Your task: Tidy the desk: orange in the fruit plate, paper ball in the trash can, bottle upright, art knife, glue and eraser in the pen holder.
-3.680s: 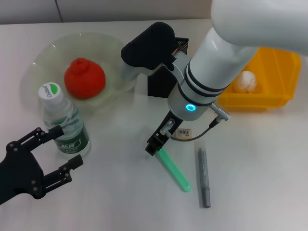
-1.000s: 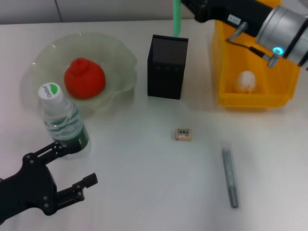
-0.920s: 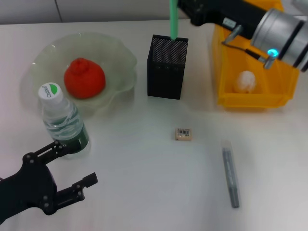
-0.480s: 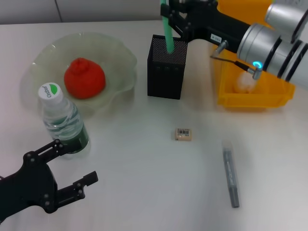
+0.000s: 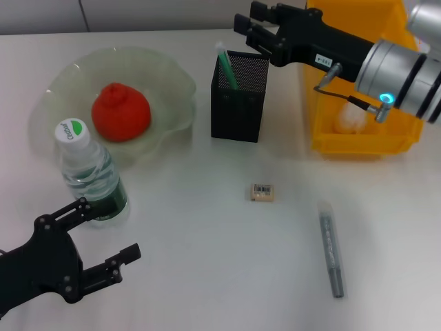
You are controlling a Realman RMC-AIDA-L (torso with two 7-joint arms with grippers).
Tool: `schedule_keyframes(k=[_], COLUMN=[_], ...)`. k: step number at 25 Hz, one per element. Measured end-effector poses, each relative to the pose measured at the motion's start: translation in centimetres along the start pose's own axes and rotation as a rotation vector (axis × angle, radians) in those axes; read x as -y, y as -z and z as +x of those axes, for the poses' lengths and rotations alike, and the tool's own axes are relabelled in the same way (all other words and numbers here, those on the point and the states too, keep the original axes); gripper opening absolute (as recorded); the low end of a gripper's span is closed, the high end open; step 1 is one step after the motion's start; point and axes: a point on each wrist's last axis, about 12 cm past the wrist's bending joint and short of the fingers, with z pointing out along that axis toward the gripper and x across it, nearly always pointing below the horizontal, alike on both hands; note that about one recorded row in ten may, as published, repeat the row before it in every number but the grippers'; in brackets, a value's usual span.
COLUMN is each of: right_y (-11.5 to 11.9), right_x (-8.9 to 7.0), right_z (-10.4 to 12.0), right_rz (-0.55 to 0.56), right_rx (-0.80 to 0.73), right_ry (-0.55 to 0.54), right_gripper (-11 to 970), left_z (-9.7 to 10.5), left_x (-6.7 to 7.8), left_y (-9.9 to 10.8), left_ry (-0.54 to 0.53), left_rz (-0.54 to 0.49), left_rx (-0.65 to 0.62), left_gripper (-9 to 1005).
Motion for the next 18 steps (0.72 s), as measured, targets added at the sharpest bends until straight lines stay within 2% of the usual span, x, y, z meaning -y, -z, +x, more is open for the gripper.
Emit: schedule_keyframes(k=[3, 4, 6, 8, 9, 10, 13, 14, 15, 16, 18], right_y=[0.5, 1.0, 1.0, 1.2, 1.1, 1.1, 0.7, 0.1, 0.1, -0.8, -1.3], right_x=[-0.6, -1.2, -1.5, -2.4, -3.2, -3.2, -4.0, -4.6, -4.6, -5.2, -5.4], right_z=[-1.6, -2.8, -3.7, -5.0, -5.9, -5.9, -6.7, -6.8, -6.8, -6.4, -6.2], right_rz=[-0.055, -0.087, -0.104, -0.133, -0.151, -0.151, -0.143, -0.145, -0.145, -0.147, -0.144], right_rx=[-0.038, -0.112, -0.154, -0.283, -0.448, -0.448, -0.647, -0.755, -0.755, -0.869, -0.911], right_ry=[-0.043, -0.073, -0.064, -0.052, -0.050, -0.050, -0.030, 0.002, 0.002, 0.043, 0.059], right_gripper=[405, 411, 423, 436, 442, 448, 467, 473, 480, 486, 573], left_z=[0.0, 0.0, 0.0, 0.0, 0.0, 0.0, -0.1, -0.1, -0.1, -0.1, -0.1], left_x=[0.0, 0.0, 0.0, 0.0, 0.0, 0.0, -0.1, -0.2, -0.2, -0.2, -0.3], left_y=[0.0, 0.0, 0.0, 0.0, 0.0, 0.0, -0.1, -0.2, -0.2, -0.2, -0.2], left_ry=[0.000, 0.000, 0.000, 0.000, 0.000, 0.000, -0.002, -0.001, -0.001, 0.003, 0.006], left_rz=[-0.001, -0.002, -0.003, -0.003, -0.004, -0.004, -0.001, 0.001, 0.001, 0.003, 0.003], left_rx=[0.001, 0.001, 0.000, 0.000, -0.001, -0.001, 0.000, 0.000, 0.000, 0.000, 0.000], left_gripper=[765, 765, 765, 765, 765, 765, 765, 765, 765, 765, 765])
